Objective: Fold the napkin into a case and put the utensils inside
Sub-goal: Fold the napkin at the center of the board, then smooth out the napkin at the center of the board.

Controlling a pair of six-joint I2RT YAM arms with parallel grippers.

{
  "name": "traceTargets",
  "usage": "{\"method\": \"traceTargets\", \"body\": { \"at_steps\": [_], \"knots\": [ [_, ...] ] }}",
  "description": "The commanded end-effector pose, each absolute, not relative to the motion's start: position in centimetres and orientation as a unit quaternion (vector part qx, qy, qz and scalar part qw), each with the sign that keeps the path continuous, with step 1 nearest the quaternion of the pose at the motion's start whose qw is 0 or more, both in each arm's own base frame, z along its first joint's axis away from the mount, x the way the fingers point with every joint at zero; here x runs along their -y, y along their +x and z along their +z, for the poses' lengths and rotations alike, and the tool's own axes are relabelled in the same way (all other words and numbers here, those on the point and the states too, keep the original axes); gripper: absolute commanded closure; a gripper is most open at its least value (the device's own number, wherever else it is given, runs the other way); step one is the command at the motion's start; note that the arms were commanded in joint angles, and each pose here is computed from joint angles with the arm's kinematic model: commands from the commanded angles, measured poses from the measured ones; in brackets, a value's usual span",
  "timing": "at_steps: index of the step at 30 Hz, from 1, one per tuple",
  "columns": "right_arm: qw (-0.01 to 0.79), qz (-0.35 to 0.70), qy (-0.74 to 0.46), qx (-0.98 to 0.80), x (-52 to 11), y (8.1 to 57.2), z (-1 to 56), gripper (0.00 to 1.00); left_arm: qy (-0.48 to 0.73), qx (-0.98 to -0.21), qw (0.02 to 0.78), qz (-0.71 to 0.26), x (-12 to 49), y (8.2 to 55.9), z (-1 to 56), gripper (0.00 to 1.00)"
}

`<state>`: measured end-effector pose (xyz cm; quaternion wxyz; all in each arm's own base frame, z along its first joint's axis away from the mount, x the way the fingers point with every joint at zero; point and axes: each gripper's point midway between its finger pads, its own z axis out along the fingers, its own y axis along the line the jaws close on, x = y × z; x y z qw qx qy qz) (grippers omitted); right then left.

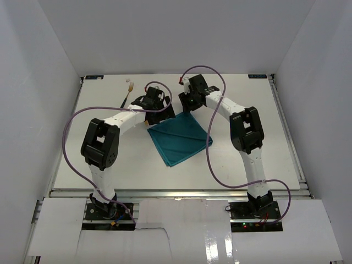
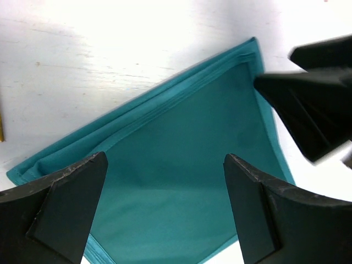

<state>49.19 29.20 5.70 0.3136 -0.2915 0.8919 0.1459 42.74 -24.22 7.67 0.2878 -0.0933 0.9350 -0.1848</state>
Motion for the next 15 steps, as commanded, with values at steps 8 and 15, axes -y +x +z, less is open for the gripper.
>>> {"method": "traceTargets", "body": {
  "at_steps": [8, 15],
  "knots": [
    [0.363, 0.209, -0.189, -0.888, -26.0, 43.4, 14.4, 0.49, -0.065, -0.914, 0.312, -0.250, 26.7, 40.9, 12.1, 0.02],
    [0.303, 0.318, -0.194, -0.877, -26.9, 36.6, 11.5, 0.81, -0.082, -0.920, 0.298, -0.241, 25.8, 41.1, 9.3, 0.02]
  ]
}}
